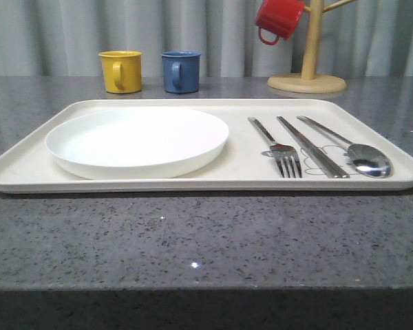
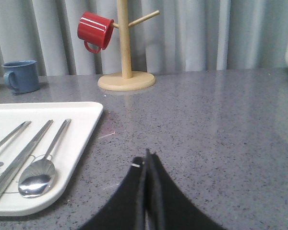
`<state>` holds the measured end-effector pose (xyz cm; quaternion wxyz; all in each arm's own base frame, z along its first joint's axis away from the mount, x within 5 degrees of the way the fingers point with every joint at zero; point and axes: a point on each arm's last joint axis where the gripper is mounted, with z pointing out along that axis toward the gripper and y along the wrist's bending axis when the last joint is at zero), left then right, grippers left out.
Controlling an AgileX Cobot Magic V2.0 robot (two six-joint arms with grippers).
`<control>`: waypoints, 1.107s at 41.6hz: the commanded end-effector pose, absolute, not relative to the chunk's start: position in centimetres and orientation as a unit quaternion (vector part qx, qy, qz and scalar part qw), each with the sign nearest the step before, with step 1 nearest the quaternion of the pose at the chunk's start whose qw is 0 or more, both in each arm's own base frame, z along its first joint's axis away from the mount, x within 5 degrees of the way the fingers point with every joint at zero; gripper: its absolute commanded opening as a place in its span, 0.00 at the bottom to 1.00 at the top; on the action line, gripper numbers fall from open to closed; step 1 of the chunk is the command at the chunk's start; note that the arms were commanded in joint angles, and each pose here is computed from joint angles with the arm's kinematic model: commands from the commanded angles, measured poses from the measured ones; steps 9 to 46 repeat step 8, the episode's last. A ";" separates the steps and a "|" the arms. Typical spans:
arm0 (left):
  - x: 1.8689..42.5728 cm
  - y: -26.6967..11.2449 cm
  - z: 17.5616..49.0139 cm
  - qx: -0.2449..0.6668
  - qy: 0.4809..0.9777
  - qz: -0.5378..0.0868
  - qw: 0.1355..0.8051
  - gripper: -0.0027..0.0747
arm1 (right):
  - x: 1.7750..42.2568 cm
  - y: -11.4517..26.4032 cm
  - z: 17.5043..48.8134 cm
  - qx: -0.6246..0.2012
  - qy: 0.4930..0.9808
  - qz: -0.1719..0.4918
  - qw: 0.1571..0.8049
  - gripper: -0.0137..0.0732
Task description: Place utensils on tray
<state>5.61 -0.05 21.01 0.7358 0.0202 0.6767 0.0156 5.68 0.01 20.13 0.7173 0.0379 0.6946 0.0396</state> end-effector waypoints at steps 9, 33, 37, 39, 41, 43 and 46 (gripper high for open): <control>5.3 0.0 22.0 0.016 0.636 0.015 0.771 0.01 | 5.5 -0.1 21.0 0.035 0.655 0.033 0.754 0.08; 5.3 0.0 22.0 0.016 0.636 0.015 0.771 0.01 | 5.5 -0.1 21.0 0.035 0.655 0.033 0.754 0.08; 5.3 0.0 22.0 0.016 0.636 0.015 0.771 0.01 | 5.5 -0.1 21.0 0.035 0.655 0.033 0.754 0.08; 5.3 0.0 22.0 0.016 0.636 0.015 0.771 0.01 | 5.5 -0.1 21.0 0.035 0.655 0.033 0.754 0.08; 5.3 0.0 22.0 0.016 0.636 0.015 0.771 0.01 | 5.5 -0.1 21.0 0.035 0.655 0.033 0.754 0.08; 5.3 0.0 22.0 0.016 0.636 0.015 0.771 0.01 | 5.5 -0.1 21.0 0.035 0.655 0.033 0.754 0.08; 5.3 0.0 22.0 0.016 0.636 0.015 0.771 0.01 | 5.5 -0.1 21.0 0.035 0.655 0.033 0.754 0.08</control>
